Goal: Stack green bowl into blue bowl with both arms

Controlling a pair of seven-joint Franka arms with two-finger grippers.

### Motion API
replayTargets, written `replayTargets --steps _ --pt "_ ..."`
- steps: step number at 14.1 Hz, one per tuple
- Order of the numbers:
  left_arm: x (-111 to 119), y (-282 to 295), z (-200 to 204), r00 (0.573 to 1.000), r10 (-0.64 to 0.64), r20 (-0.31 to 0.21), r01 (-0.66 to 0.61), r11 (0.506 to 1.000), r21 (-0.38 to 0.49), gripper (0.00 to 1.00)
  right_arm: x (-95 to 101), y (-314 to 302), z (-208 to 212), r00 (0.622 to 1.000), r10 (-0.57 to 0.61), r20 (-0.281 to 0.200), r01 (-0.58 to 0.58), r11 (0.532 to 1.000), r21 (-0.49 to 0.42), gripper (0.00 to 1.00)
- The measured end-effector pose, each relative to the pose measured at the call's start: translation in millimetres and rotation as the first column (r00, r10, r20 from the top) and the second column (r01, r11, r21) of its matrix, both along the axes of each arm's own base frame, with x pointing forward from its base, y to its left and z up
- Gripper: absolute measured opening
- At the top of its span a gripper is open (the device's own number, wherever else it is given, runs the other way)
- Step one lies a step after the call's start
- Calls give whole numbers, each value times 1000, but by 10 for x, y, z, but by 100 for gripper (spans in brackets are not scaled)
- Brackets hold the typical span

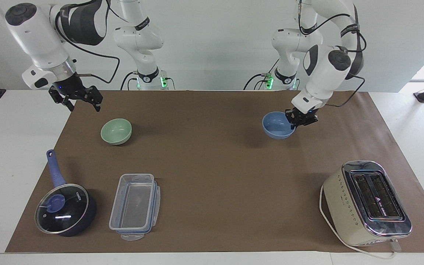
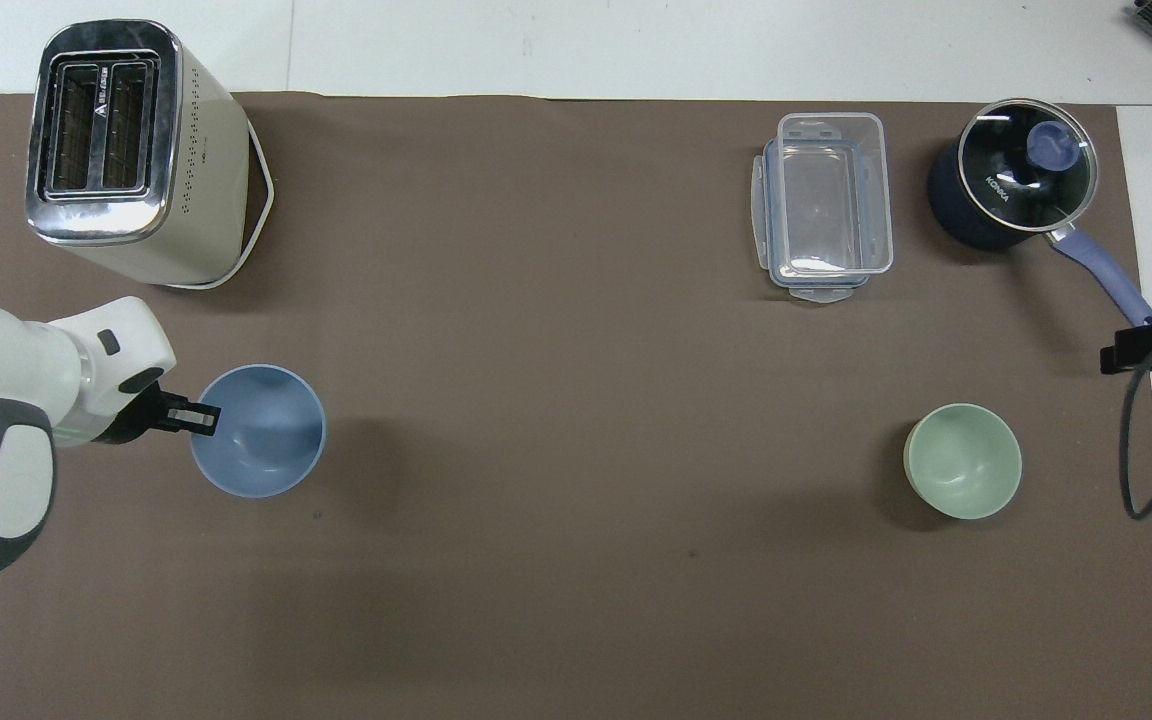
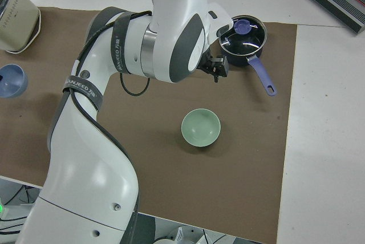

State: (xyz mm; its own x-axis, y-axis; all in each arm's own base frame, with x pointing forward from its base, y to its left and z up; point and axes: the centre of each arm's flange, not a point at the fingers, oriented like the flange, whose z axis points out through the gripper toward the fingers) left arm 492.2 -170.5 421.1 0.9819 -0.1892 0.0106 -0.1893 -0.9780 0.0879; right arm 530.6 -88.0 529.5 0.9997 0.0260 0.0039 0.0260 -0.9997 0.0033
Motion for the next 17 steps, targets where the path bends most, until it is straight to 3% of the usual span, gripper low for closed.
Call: replayTargets --steps 3,7,9,12,17 --pt "-168 -813 -311 999 37 19 -37 999 -14 4 -30 -62 -555 998 57 14 -57 998 -4 100" --pt "-390 -1456 -593 998 61 31 -60 998 -31 4 -184 -92 -1230 995 104 8 -104 995 -4 100" --pt "-440 -1589 -634 997 62 35 -61 997 -37 4 -281 -145 -1420 993 119 -8 -119 993 1 100" --pt "-510 -1704 -645 998 44 39 -42 998 -41 4 -390 -350 -1768 992 128 9 -128 992 -8 100" --pt "-546 -1820 -812 998 54 12 -53 997 -55 5 -543 -426 -2077 993 117 -31 -117 993 7 100"
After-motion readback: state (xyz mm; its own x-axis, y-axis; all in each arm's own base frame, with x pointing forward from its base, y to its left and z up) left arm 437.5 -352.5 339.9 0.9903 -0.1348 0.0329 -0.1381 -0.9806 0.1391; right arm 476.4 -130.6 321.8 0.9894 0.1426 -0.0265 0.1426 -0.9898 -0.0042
